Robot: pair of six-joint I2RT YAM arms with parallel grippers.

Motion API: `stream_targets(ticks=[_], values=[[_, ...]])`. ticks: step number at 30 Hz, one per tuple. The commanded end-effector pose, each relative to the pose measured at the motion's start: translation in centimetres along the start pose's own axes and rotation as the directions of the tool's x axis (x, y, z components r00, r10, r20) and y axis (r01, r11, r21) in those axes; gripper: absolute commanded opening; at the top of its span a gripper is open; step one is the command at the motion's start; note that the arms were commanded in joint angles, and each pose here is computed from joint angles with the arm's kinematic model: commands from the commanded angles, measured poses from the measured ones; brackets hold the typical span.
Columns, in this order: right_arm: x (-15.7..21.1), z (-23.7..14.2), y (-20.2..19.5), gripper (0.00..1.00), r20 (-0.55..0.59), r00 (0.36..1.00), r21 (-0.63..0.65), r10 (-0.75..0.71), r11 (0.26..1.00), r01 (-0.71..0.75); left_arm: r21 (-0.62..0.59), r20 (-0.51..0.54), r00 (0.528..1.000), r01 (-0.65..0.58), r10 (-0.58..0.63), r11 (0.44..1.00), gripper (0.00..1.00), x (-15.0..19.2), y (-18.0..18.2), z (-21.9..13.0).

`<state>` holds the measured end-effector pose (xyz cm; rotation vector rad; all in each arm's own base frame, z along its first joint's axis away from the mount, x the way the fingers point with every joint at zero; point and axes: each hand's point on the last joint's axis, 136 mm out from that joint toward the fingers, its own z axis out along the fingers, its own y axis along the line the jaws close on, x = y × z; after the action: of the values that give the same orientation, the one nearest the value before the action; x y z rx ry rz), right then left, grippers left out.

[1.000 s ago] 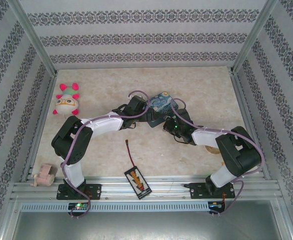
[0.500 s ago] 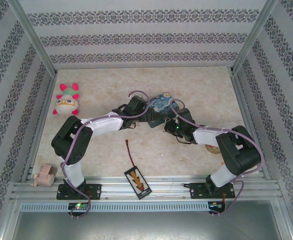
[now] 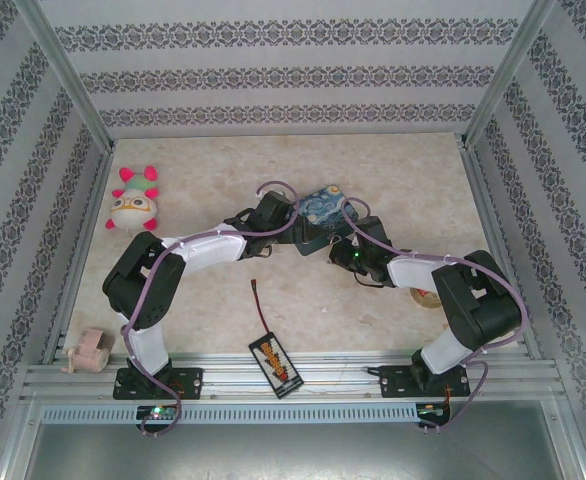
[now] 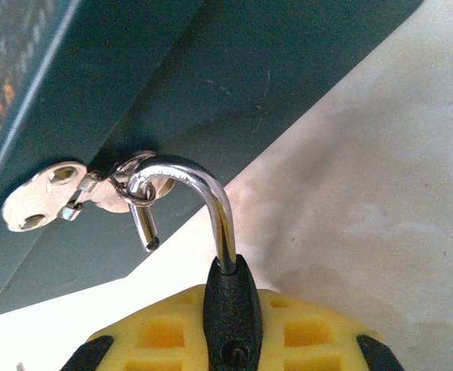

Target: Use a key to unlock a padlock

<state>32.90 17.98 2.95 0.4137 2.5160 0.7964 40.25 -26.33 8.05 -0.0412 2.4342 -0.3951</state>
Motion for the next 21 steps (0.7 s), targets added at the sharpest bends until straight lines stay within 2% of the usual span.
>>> stream_targets(ticks=[1,15,17,21], values=[[-0.31,-0.36,-2.25,0.15,0.011,0.999,0.068,0.030,0.997,-0.031,-0.157,-0.123,0.992,-0.048,0.029,0.986,0.99,2.96,4.63,0.19],[-0.37,-0.55,-2.75,0.20,0.010,0.999,0.054,0.044,0.998,-0.045,-0.144,-0.135,0.991,-0.036,0.016,0.989,1.00,3.38,4.79,0.02],[-0.40,-0.54,-2.69,0.29,0.010,0.999,0.052,0.043,0.998,-0.044,-0.140,-0.133,0.991,-0.033,0.015,0.990,1.00,3.31,4.65,0.07],[-0.25,-0.68,-2.75,0.30,0.010,0.999,0.050,0.042,0.998,-0.043,-0.137,-0.137,0.991,-0.027,0.009,0.990,1.00,3.42,4.63,0.24]])
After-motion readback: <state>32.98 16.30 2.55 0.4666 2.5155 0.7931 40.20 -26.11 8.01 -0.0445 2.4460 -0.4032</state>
